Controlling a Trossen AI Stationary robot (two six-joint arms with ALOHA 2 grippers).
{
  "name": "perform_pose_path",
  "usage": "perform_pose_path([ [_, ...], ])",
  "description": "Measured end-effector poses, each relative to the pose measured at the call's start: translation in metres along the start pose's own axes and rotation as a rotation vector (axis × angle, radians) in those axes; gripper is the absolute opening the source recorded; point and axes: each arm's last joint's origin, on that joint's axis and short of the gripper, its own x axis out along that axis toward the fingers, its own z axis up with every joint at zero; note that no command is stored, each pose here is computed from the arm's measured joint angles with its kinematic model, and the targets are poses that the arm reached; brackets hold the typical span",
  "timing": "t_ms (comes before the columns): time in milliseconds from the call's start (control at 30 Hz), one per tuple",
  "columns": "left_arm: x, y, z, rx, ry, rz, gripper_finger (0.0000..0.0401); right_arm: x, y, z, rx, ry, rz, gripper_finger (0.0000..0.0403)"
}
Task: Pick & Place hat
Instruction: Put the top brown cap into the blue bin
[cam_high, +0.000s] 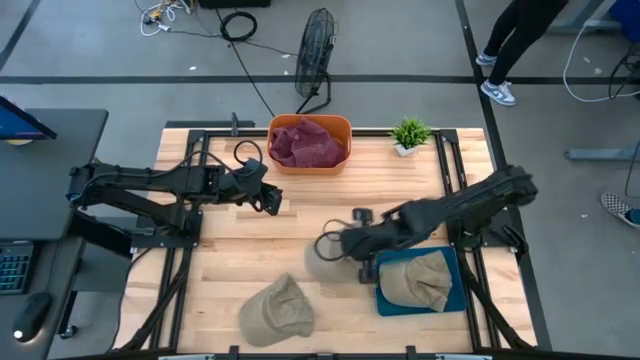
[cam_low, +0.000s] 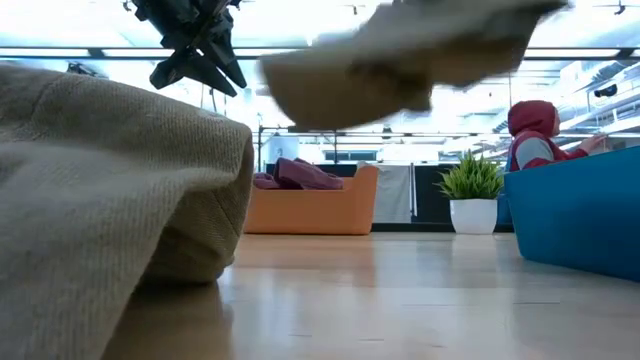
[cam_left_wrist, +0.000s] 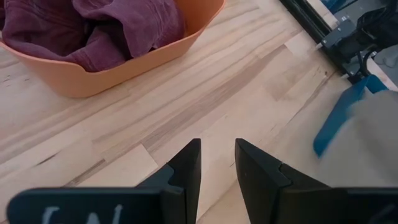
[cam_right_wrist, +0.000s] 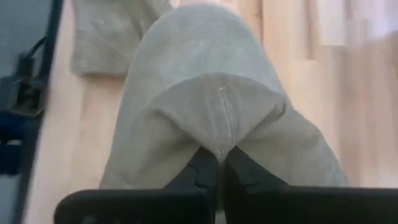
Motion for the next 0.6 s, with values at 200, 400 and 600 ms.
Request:
perform_pose_path([
  [200, 0.000, 0.000, 0.000, 0.000, 0.000, 0.000, 0.0101, -0.079, 0.008, -0.015, -0.006, 0.148, -0.005, 0.0002],
  [400, 0.000, 0.000, 0.000, -0.001, -0.002, -0.002, 0.0101, -0.110, 0.027, -0.055, -0.010, 0.269, -0.015, 0.0001],
  [600, 0.000, 0.000, 0.000, -0.002, -0.003, -0.003, 0.0101, -0.095, 0.056, -0.100, -0.063, 0.270, -0.040, 0.0001],
])
